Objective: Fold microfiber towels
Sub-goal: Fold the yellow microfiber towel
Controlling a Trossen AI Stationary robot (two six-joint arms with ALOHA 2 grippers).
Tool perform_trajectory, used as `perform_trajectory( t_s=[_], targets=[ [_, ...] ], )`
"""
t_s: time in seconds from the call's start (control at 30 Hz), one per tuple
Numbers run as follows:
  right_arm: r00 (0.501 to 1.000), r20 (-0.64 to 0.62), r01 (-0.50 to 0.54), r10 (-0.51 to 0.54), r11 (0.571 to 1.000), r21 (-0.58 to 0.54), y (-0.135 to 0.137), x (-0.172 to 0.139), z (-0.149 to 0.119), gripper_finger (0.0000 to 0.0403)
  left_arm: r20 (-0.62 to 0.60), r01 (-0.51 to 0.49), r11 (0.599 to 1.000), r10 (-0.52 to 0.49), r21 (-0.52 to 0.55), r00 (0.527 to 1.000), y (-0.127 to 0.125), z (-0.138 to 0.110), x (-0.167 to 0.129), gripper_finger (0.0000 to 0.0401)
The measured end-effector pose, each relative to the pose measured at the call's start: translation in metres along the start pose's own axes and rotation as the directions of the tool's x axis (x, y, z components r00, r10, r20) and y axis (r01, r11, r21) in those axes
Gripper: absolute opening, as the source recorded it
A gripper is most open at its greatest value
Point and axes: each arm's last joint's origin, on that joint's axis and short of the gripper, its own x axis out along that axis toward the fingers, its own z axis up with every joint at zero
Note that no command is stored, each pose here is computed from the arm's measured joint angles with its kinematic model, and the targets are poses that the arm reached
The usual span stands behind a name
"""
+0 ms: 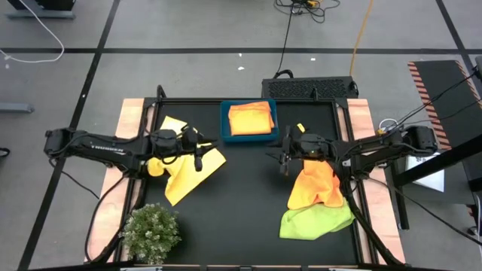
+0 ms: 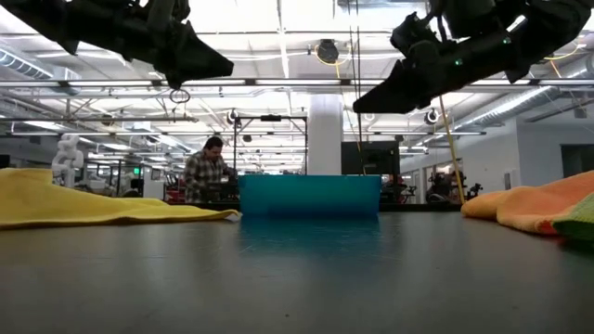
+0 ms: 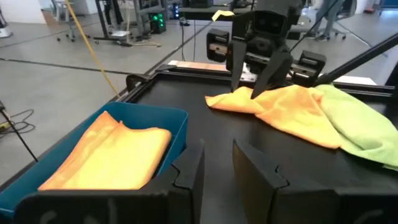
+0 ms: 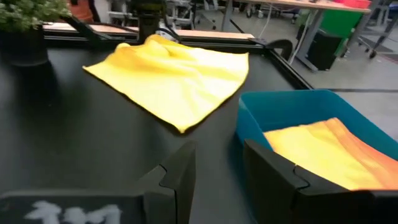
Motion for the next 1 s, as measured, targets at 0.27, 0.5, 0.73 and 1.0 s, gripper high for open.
perform_trajectory(
  t_s=[0.27, 0.5, 0.73, 1.0],
  targets=[
    [0.999, 0.033, -0.032, 0.032, 0.999, -0.011, 0.008, -0.001, 0.003, 0.0125, -0.047, -0.025, 0.999, 0.023, -0.037, 0.999, -0.012, -0.005, -0.003, 0.0088],
    [0.996, -0.022, -0.088, 0.087, 0.995, -0.056, 0.022, -0.001, 0.01, 0.0125, -0.328, -0.147, 0.987, 0.12, -0.059, 0.937, -0.028, -0.014, -0.01, 0.0088],
    [0.99, -0.046, -0.138, 0.136, 0.989, -0.045, 0.034, -0.003, 0.012, 0.0125, -0.314, -0.07, 0.994, 0.042, -0.078, 0.949, -0.055, -0.02, -0.001, 0.0088],
    [0.976, -0.073, -0.209, 0.206, 0.977, -0.039, 0.053, -0.009, 0.009, 0.0125, -0.504, -0.117, 0.993, 0.096, -0.01, 0.858, -0.068, -0.031, 0.021, 0.0088]
  ],
)
